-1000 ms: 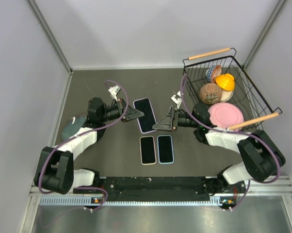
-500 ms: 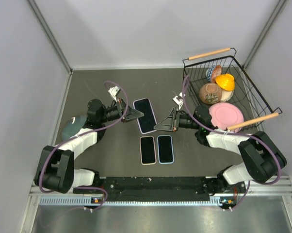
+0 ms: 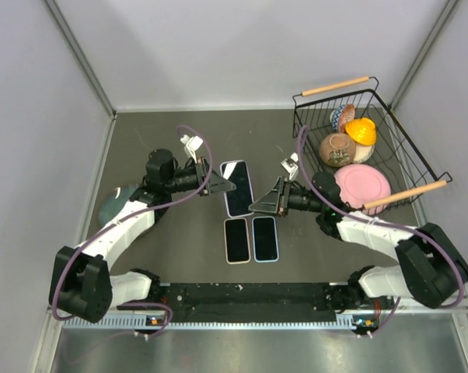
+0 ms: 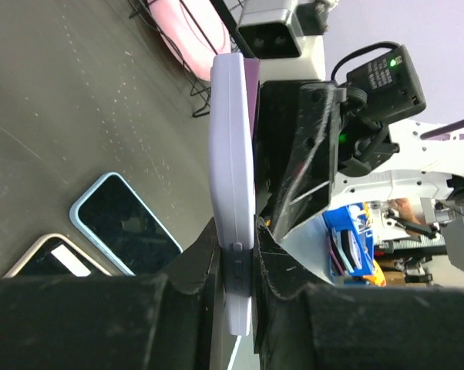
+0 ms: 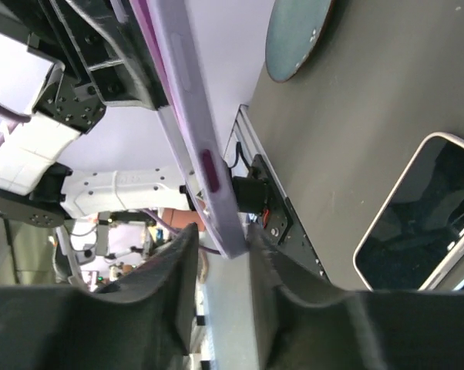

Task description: Put the phone into the phone case

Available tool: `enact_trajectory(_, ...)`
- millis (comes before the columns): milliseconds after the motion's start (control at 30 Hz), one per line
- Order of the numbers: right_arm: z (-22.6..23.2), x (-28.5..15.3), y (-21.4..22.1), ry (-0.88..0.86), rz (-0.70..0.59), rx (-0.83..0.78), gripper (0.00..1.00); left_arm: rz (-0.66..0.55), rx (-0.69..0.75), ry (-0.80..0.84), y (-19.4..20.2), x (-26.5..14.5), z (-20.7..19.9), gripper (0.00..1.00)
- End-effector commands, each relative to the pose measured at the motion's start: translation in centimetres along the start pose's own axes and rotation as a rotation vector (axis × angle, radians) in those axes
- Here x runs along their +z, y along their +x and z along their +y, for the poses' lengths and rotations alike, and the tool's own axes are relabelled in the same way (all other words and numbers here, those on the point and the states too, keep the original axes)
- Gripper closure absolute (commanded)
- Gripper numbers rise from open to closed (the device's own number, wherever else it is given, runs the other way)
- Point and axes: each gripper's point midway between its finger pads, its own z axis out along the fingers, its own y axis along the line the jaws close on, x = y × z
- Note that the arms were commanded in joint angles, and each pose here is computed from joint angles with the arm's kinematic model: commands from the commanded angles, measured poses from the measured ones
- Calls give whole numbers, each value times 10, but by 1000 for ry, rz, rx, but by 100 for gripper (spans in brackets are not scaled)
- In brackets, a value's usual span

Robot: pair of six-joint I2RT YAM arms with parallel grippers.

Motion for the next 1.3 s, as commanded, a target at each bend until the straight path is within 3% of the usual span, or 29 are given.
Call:
enact_trajectory(0, 45, -10, -21, -48, -83, -214, 59, 61, 97, 88, 16, -3, -10, 100)
enact_trajectory(33, 45, -12, -22, -39, -87, -252, 49, 84, 101, 115, 20, -5, -17, 100)
enact_trajectory(233, 58, -19, -30, -46, -77, -342, 28, 164, 106, 252, 35, -17, -45, 100)
enact_trajectory(467, 74, -13, -34, -113, -41, -375, 27, 243, 90, 335, 59, -23, -55, 100)
enact_trajectory(633, 82, -7, -42, -142, -29, -379, 38, 248, 75, 347, 64, -25, -58, 100)
enact_trajectory(767, 89, -6, -43, -177, -32, -389, 59, 250, 55, 340, 64, -24, -56, 100)
enact_trajectory(900, 91, -6, -51, -135, -55, -406, 99, 255, 56, 276, 64, -17, -38, 100)
enact_trajectory(1067, 88, 4, -51, -25, -50, -435, 100, 272, 0, 34, 64, -6, 4, 100)
enact_trajectory(1133, 76, 11, -55, 89, -58, -450, 100, 278, -13, 17, 61, -2, 10, 100)
enact_trajectory(1267, 82, 18, -49, 64, -65, -452, 99, 267, -2, 31, 54, 2, 7, 100)
